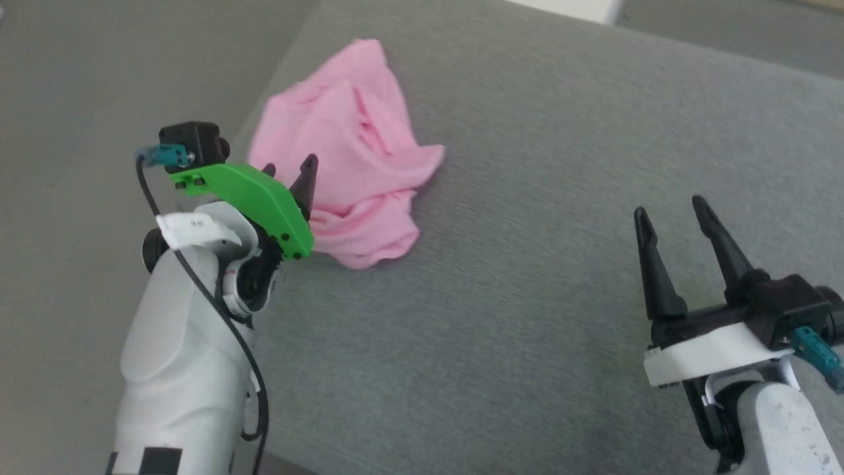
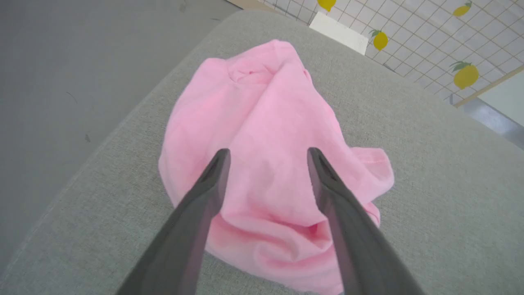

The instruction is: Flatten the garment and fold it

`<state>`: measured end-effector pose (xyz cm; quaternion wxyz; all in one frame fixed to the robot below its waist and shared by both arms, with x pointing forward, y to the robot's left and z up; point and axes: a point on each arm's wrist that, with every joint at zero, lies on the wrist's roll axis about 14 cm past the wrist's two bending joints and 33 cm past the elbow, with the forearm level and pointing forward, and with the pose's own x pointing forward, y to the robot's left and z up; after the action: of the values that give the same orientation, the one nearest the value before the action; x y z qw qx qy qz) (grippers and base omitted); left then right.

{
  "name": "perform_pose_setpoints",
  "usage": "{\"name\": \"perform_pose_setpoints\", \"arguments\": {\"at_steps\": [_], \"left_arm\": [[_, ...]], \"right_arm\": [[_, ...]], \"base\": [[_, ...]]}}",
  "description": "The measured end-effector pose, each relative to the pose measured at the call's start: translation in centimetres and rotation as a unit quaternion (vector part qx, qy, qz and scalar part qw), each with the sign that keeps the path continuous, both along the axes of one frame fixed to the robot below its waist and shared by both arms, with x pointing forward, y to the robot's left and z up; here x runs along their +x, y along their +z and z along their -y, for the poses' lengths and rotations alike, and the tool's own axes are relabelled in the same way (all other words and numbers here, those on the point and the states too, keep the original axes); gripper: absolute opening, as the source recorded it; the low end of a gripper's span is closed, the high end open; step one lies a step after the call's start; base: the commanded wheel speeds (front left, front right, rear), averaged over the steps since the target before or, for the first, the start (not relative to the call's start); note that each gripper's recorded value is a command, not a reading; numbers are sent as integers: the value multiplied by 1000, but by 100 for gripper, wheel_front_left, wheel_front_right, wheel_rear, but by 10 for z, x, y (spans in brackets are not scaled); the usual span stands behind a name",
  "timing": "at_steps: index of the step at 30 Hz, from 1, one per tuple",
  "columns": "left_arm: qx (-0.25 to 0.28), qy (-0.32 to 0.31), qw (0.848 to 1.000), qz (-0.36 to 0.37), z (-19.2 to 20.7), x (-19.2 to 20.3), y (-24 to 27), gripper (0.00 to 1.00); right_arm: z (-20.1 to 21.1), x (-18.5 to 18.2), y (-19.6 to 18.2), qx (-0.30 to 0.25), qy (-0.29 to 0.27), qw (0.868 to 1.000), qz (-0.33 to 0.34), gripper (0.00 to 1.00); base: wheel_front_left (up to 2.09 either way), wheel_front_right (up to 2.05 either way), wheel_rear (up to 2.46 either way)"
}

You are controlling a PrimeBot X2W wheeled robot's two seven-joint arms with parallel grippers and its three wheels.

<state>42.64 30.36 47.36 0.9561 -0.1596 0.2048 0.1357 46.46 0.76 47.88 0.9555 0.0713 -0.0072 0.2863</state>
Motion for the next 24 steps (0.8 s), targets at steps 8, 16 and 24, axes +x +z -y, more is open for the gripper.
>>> {"name": "perform_pose_setpoints", "arguments": {"at_steps": [8, 16, 24], "left_arm": [[-73, -42, 979, -186, 36, 11, -92, 100], [-72, -66, 967, -236, 41, 24, -115, 0], [77, -12, 995, 55, 12, 70, -17, 0]], "right_arm": [[51, 16, -31, -1, -70, 997, -28, 100], [88, 10, -66, -18, -118, 990, -70, 100], [100, 0, -54, -15, -138, 988, -62, 100]], "base": [[0, 0, 0], [0, 0, 0], [0, 0, 0]]}}
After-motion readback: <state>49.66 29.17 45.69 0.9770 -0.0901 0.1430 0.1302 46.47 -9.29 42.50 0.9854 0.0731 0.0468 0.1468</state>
